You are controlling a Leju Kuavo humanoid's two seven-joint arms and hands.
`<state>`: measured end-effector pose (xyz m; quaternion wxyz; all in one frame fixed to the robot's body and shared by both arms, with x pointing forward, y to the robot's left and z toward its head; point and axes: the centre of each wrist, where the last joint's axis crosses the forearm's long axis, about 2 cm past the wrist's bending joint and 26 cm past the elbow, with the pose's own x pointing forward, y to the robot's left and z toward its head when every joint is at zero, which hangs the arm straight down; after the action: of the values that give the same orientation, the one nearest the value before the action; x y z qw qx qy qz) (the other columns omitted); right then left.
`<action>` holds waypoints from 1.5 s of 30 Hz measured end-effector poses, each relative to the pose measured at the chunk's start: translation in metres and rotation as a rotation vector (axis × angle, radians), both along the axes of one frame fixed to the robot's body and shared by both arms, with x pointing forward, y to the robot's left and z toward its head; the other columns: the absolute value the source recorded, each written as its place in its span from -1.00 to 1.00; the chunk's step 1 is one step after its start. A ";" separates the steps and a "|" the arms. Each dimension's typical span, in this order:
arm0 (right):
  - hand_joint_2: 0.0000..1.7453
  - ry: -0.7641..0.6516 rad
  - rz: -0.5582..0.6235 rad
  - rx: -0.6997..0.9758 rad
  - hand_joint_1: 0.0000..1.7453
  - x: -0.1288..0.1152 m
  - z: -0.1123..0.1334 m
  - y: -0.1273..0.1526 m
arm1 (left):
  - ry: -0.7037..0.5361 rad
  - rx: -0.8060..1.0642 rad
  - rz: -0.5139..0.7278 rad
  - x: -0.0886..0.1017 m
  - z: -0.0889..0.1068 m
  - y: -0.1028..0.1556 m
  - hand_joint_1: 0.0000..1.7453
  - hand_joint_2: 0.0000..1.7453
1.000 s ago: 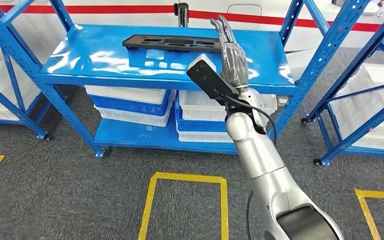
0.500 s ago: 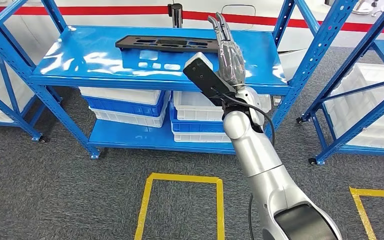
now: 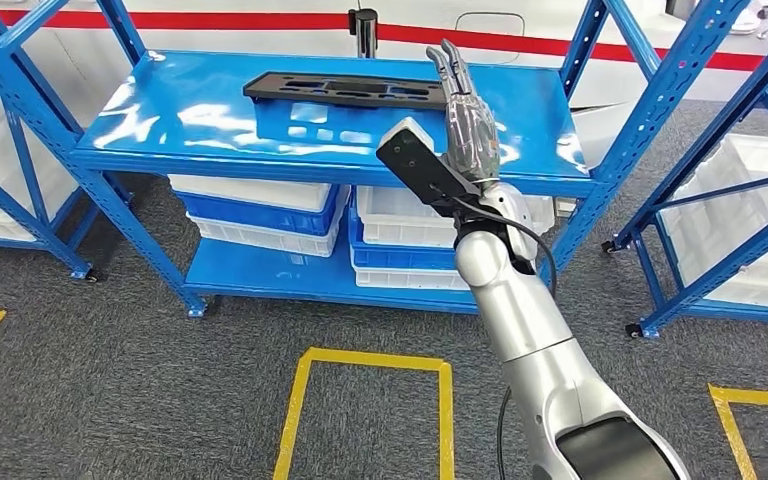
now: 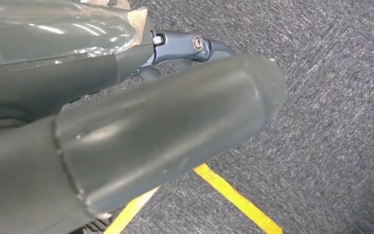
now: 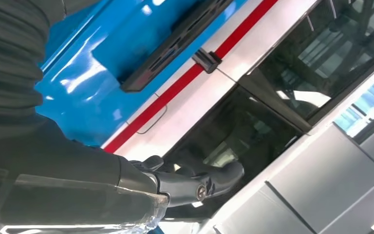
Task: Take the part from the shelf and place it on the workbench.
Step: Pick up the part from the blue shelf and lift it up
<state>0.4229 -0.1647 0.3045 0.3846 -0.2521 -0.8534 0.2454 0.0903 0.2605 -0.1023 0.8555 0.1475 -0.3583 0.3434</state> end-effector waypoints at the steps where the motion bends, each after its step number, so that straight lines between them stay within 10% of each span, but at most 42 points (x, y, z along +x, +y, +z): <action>1: 1.00 0.002 -0.001 -0.001 -1.00 0.000 -0.001 -0.001 | 0.000 -0.001 0.000 0.000 0.000 0.000 -1.00 -1.00; 45: 1.00 0.037 -0.041 -0.021 -1.00 -0.010 -0.029 -0.017 | -0.027 -0.014 -0.024 0.003 0.001 -0.005 -1.00 -1.00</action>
<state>0.4128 -0.1815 0.2756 0.4027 -0.2690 -0.8381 0.2512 0.0928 0.2557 -0.1016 0.8556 0.1327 -0.3692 0.3377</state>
